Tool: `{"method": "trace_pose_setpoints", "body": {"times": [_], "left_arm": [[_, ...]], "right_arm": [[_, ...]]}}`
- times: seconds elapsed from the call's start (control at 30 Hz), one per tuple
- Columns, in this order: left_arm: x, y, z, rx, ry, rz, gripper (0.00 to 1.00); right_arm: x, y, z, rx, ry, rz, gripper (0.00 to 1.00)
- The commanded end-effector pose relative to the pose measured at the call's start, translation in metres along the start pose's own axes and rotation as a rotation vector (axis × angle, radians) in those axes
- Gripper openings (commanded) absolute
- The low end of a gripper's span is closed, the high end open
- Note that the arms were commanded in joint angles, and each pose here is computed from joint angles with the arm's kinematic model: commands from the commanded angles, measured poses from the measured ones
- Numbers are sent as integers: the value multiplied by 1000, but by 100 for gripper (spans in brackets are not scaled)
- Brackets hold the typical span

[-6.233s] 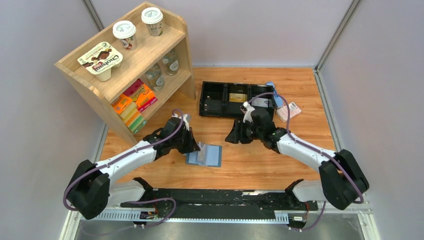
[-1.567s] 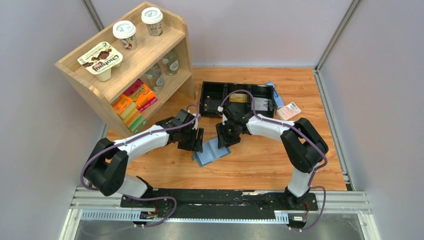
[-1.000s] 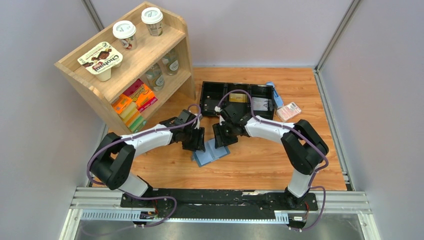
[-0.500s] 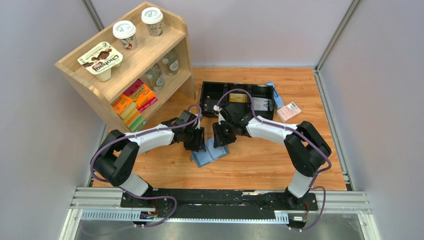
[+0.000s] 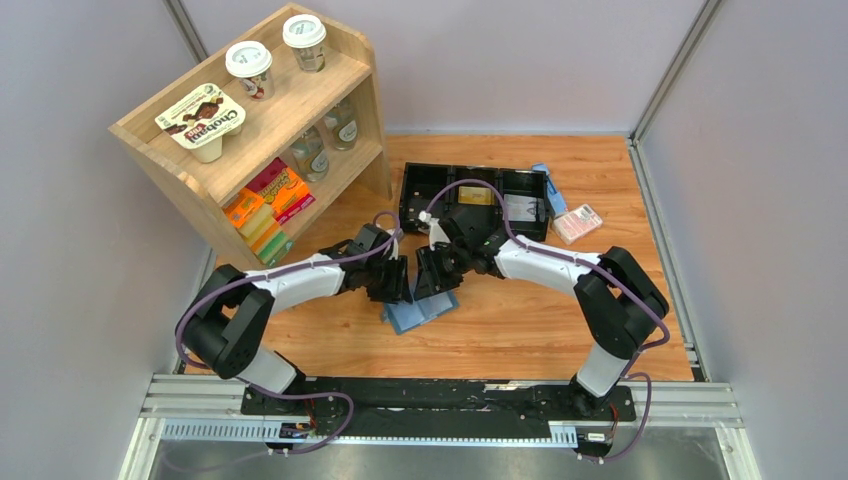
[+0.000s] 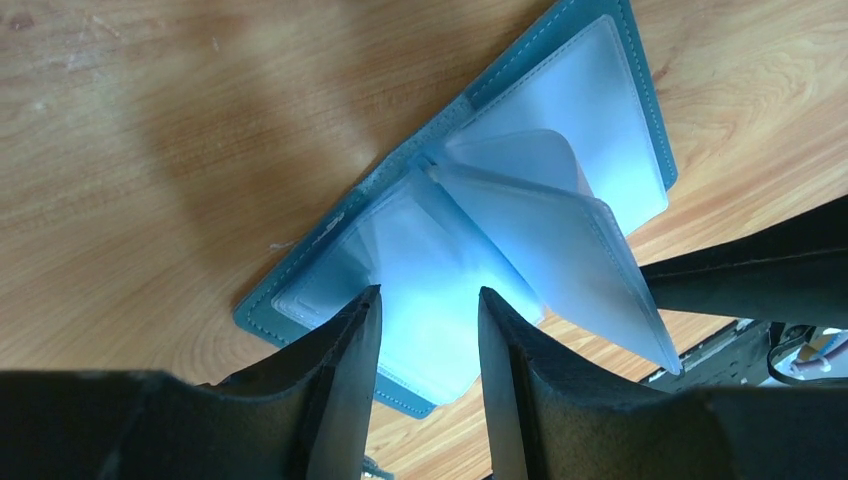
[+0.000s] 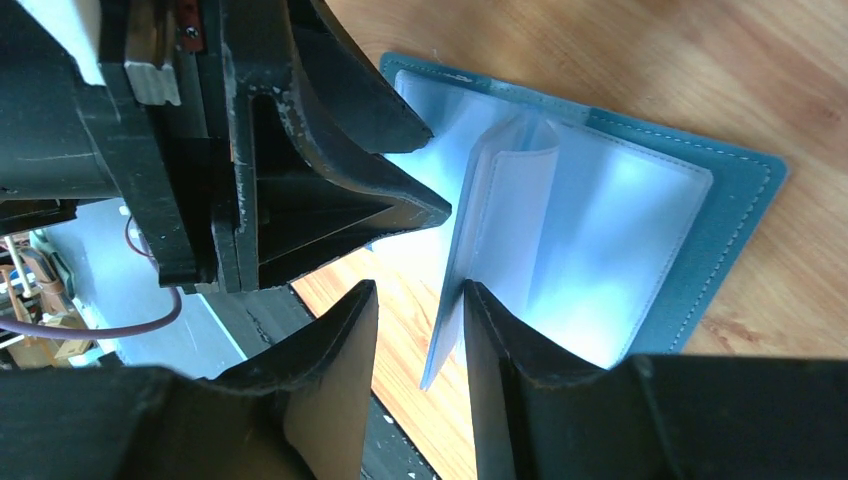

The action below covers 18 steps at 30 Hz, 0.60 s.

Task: Take the credit cards out of the card holder
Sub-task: Remove the credit card from the card holder.

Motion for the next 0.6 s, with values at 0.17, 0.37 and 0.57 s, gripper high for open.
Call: {"method": "trace_pose_setpoints", "body": {"times": [0.17, 0.37, 0.57], "left_arm": [[10, 12, -5, -67, 25, 9, 50], [11, 14, -5, -80, 30, 6, 50], [11, 14, -5, -75, 29, 7, 50]], "right_arm": [[7, 4, 8, -30, 30, 14, 50], [16, 13, 18, -60, 62, 27, 55], [2, 19, 20, -40, 54, -174, 61]]}}
Point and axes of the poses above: each gripper's point midway between its finger pads, its own y axis back along the fingers, its own x axis along the line the jaws close on, z = x × y, the point moved 6 cm from there along y, back along the fingers, and after that the axes turned 15 degrees about y, right-handed, at the moved point
